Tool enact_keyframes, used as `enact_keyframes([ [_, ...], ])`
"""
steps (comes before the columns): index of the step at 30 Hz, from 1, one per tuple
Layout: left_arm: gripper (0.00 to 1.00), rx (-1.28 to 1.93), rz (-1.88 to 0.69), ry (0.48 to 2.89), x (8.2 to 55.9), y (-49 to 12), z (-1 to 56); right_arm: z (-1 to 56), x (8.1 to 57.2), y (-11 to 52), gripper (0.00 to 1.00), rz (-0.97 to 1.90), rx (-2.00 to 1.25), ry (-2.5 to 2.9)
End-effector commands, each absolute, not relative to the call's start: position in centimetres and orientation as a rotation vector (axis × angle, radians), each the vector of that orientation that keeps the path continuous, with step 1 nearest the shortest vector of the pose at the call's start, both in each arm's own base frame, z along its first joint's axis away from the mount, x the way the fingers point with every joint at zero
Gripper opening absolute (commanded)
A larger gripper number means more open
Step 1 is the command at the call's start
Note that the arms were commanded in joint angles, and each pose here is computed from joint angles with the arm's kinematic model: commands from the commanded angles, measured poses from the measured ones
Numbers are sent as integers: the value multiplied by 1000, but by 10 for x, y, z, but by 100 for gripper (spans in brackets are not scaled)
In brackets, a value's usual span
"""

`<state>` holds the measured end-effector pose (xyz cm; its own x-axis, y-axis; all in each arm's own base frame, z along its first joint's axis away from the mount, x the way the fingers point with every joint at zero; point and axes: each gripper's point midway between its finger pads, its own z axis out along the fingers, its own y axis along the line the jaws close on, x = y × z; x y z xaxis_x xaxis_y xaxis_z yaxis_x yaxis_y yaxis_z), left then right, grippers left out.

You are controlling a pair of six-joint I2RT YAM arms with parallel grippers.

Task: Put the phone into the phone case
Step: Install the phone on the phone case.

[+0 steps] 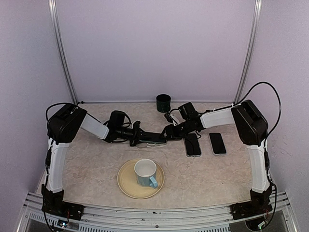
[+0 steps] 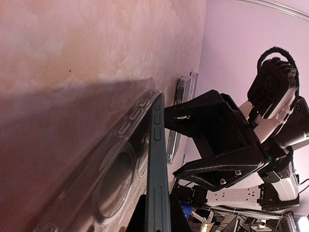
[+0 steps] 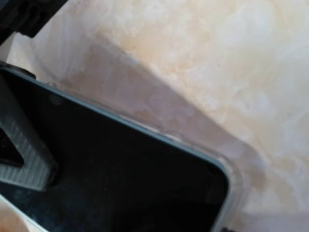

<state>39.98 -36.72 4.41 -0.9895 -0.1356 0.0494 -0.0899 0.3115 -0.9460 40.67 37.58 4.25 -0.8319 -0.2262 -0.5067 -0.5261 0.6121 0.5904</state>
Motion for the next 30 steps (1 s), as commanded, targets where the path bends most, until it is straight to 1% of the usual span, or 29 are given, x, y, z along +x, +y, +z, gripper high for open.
enact_keyframes([
  [1,0,-192,-1844,2528,391,-380,31,47,377,412,55,1250,-733,2410],
  [9,0,-223,-1803,2501,402,-367,34,55,380,408,56,1235,-737,2401],
  [19,0,-110,-1860,2351,413,-365,75,76,401,366,59,1218,-632,2376],
  [23,0,-67,-1886,2279,415,-363,94,76,405,353,59,1218,-601,2381],
  [30,0,-19,-1905,2234,415,-364,109,76,405,350,59,1263,-573,2376],
])
